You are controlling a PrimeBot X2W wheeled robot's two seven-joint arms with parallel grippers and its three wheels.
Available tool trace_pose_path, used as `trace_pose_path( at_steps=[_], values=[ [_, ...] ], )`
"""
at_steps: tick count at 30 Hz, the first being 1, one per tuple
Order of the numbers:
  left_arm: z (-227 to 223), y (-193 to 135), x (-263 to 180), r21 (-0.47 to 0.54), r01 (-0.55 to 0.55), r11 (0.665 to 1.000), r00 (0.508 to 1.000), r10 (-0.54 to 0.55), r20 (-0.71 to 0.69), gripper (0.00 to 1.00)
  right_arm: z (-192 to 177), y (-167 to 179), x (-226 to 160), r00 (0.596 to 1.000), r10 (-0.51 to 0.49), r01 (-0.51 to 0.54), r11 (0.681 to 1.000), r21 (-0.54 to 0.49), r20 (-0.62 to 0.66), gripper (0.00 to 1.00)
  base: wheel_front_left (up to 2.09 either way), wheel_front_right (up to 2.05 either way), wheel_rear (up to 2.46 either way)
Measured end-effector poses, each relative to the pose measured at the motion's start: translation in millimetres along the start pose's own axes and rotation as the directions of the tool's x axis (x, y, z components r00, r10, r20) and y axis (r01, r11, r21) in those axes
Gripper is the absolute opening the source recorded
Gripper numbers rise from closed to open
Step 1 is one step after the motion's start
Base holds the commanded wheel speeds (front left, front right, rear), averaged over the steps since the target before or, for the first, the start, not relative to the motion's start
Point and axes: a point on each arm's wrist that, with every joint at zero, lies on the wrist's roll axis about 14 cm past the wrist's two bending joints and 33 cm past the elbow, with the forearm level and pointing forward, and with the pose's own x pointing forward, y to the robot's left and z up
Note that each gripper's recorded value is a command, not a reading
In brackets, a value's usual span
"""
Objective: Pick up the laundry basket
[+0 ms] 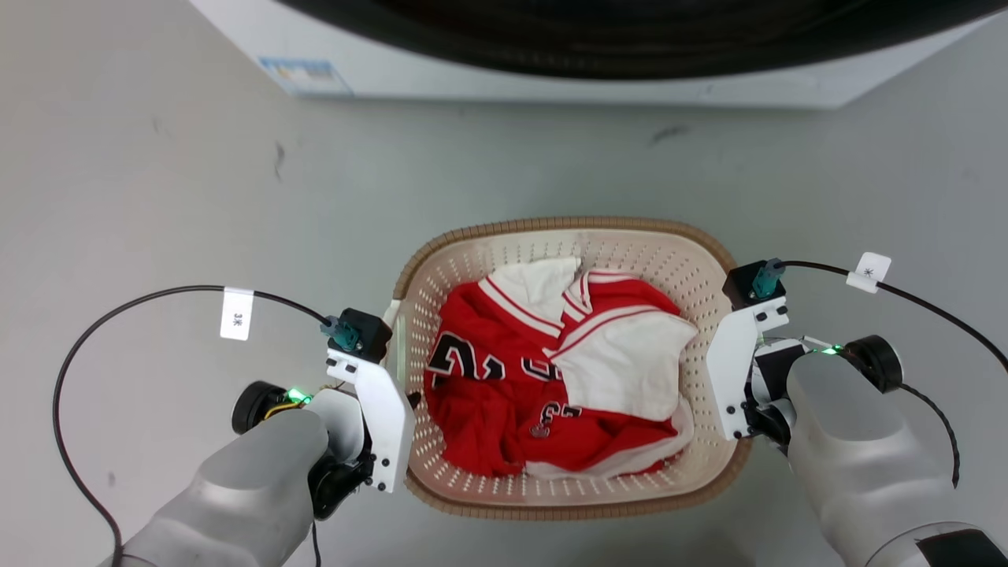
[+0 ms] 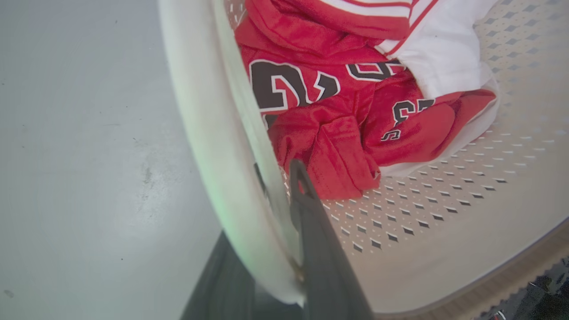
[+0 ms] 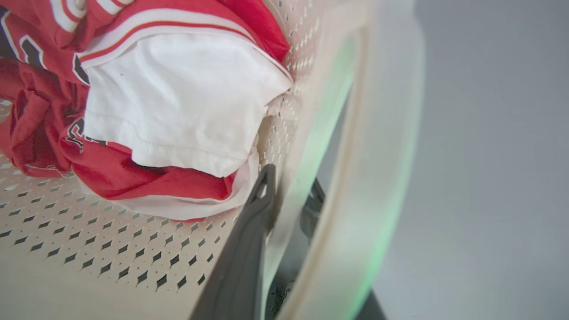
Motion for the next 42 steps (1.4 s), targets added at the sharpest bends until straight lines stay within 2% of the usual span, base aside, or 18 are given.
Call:
trace_pose_path(
  at_steps=[6, 10, 20, 28, 42],
  values=[
    [20.5, -16.0, -38.7, 0.006, 0.022, 1.0, 0.999, -0.023, 0.035, 0.0, 10.8, -0.7, -41.4, 1.0, -0.011, 0.011, 1.0, 0.021, 0.002, 0.0, 0.0, 0.0, 0.0],
    [16.3, -23.6, -61.7, 0.005, 0.017, 1.0, 0.999, -0.017, 0.031, 0.0, 8.1, 5.9, -67.0, 1.0, -0.002, 0.003, 1.0, 0.029, -0.014, 0.0, 0.0, 0.0, 0.0],
    [32.8, -41.5, -114.4, 0.104, -0.021, 0.994, 0.995, 0.011, 0.096, 0.0, 20.8, 12.9, -126.3, 0.998, -0.024, 0.024, 1.0, 0.002, 0.066, 0.0, 0.0, 0.0, 0.0],
    [37.0, -49.1, -137.9, 0.135, -0.037, 0.99, 0.994, 0.022, 0.111, 0.0, 18.4, 22.1, -151.7, 0.998, -0.011, 0.012, 1.0, -0.007, 0.07, 0.0, 0.0, 0.0, 0.0],
    [28.8, -66.7, -158.3, 0.181, -0.038, 0.983, 0.996, 0.023, 0.084, 0.0, 1.1, 27.3, -181.4, 0.997, 0.012, -0.015, 0.999, 0.035, 0.082, 0.0, 0.0, 0.0, 0.0]
  ],
)
